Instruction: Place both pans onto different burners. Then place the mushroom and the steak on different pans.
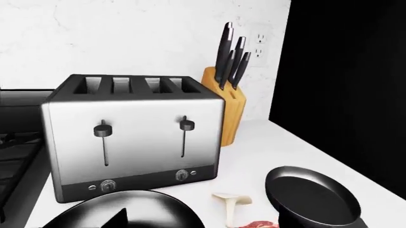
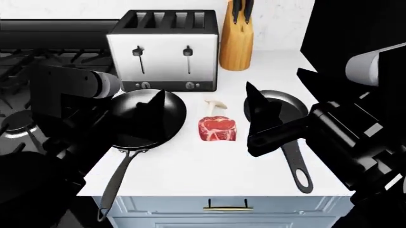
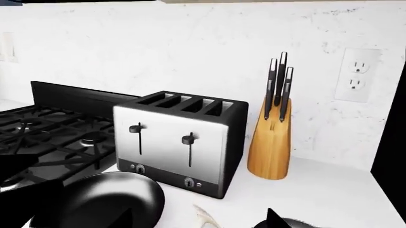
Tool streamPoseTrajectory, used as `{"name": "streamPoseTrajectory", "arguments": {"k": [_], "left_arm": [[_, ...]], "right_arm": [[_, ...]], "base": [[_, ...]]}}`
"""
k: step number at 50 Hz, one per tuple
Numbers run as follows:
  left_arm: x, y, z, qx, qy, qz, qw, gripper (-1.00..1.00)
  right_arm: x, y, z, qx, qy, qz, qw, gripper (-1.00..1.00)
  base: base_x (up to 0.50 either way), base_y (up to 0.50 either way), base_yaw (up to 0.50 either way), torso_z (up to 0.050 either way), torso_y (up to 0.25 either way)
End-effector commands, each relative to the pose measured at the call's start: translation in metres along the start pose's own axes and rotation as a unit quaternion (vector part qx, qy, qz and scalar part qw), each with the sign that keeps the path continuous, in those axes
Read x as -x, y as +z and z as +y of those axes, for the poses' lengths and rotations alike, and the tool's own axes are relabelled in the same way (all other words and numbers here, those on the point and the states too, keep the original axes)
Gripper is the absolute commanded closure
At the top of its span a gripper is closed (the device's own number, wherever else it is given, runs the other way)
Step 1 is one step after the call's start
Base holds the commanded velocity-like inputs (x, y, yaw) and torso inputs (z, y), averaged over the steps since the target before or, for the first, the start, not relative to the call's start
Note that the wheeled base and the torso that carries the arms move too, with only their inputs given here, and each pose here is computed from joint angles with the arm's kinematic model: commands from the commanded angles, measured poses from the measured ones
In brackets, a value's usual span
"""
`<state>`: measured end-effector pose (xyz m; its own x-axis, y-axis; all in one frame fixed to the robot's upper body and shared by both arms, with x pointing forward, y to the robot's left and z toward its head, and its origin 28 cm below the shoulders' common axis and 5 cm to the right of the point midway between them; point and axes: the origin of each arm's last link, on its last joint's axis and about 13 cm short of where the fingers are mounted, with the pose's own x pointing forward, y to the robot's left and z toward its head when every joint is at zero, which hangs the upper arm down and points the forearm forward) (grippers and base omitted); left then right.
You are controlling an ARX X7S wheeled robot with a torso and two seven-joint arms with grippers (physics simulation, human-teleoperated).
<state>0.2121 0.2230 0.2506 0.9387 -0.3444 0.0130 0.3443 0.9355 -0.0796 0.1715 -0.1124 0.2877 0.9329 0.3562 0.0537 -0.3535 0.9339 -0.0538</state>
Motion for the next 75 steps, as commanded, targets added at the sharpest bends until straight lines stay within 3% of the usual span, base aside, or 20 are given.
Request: {"name": "streamPoseTrajectory", "arguments": {"k": [1,15,20,27,34,39,41,44,70,75], "left_arm": [[0.002,0.001,-0.002,-0.001,-0.001,0.001,1.000,-1.00],[0.005,0.001,-0.002,0.005,-0.003,0.003,1.000,-1.00],[0.006,0.000,-0.002,0.008,-0.001,0.006,1.000,-1.00],[0.012,0.007,-0.005,0.026,0.049,0.025,0.998,-1.00],[0.038,0.018,-0.012,-0.014,0.095,0.065,0.993,-1.00],[0.054,0.016,-0.012,-0.011,0.093,0.109,0.990,-1.00],[0.059,0.014,-0.013,-0.043,0.082,0.119,0.989,-1.00],[0.062,0.011,-0.013,-0.054,0.085,0.143,0.985,-1.00],[0.075,-0.021,-0.016,0.000,0.123,0.229,0.966,-1.00],[0.076,-0.024,-0.018,0.030,0.128,0.255,0.958,-1.00]], "right_arm": [[0.003,0.001,0.001,-0.003,0.001,-0.002,1.000,-1.00],[0.005,-0.001,0.002,0.002,-0.013,0.008,1.000,-1.00],[0.003,-0.003,0.000,-0.007,-0.042,0.026,0.999,-1.00],[-0.001,-0.005,-0.001,-0.004,-0.035,0.035,0.999,-1.00],[-0.013,-0.004,-0.010,-0.005,-0.023,0.025,0.999,-1.00],[-0.021,-0.003,-0.014,0.004,-0.017,0.015,1.000,-1.00],[-0.023,-0.003,-0.015,0.007,-0.015,0.012,1.000,-1.00],[-0.026,-0.002,-0.016,0.009,-0.016,0.006,1.000,-1.00],[-0.027,-0.004,-0.018,0.006,-0.016,-0.017,1.000,-1.00],[-0.026,-0.005,-0.018,0.003,-0.018,-0.020,1.000,-1.00]], "base": [[0.50,0.00,0.00,0.000,0.000],[0.29,0.00,0.00,0.000,0.001],[0.00,0.00,0.00,0.000,0.000],[0.00,0.00,0.00,0.000,0.000],[0.00,0.00,0.00,0.000,0.000],[0.00,0.00,0.00,0.000,0.000],[0.00,0.00,0.00,0.000,0.000],[0.00,0.00,0.00,0.000,0.000],[0.00,0.00,0.00,0.000,0.000],[0.00,0.00,0.00,0.000,0.000]]}}
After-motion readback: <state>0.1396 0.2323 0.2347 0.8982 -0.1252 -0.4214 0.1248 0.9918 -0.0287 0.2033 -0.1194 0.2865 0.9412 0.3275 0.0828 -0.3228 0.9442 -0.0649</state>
